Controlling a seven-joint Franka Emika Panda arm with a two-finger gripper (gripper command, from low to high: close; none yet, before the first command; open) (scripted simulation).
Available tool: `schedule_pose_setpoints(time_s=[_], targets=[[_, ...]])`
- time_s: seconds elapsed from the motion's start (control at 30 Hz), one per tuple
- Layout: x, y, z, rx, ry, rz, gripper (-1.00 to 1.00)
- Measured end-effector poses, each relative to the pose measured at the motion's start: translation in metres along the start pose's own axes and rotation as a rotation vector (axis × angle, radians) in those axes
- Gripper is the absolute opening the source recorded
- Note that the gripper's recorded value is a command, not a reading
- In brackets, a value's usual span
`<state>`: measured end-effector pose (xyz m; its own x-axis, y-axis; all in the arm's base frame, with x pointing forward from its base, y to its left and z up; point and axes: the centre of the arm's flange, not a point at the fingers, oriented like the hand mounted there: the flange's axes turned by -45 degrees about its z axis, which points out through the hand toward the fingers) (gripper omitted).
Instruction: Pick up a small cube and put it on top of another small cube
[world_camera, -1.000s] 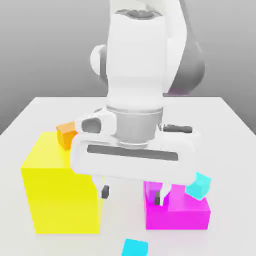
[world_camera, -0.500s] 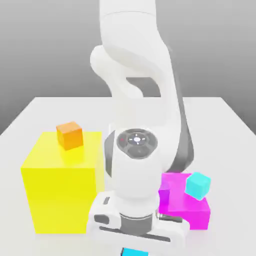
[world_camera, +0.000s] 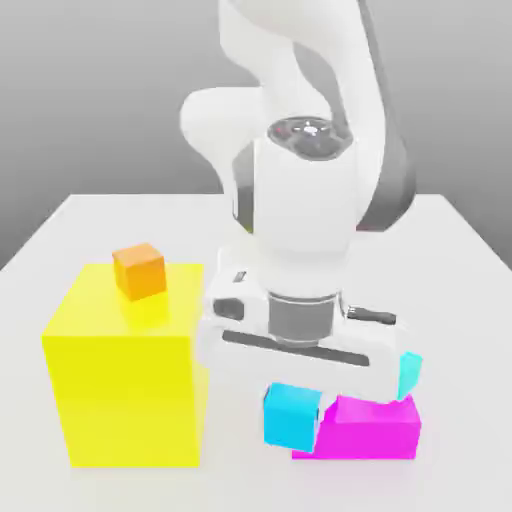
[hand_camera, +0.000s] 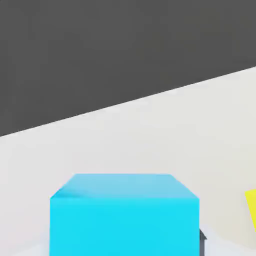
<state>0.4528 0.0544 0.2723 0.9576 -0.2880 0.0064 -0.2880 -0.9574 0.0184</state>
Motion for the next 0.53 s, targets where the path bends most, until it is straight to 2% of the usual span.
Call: schedule_pose_setpoints(time_s=[0.27, 0.43, 0.47, 0.53], targets=[[-0.069, 0.003, -0.041, 0.018, -0.006, 0.089, -1.00], [-0.076, 0.002, 0.011, 0.017, -0.006, 0.097, -1.00], [-0.076, 0.002, 0.017, 0.018, -0.006, 0.096, 1.00], [-0.076, 0.002, 0.017, 0.018, -0.006, 0.096, 1.00]])
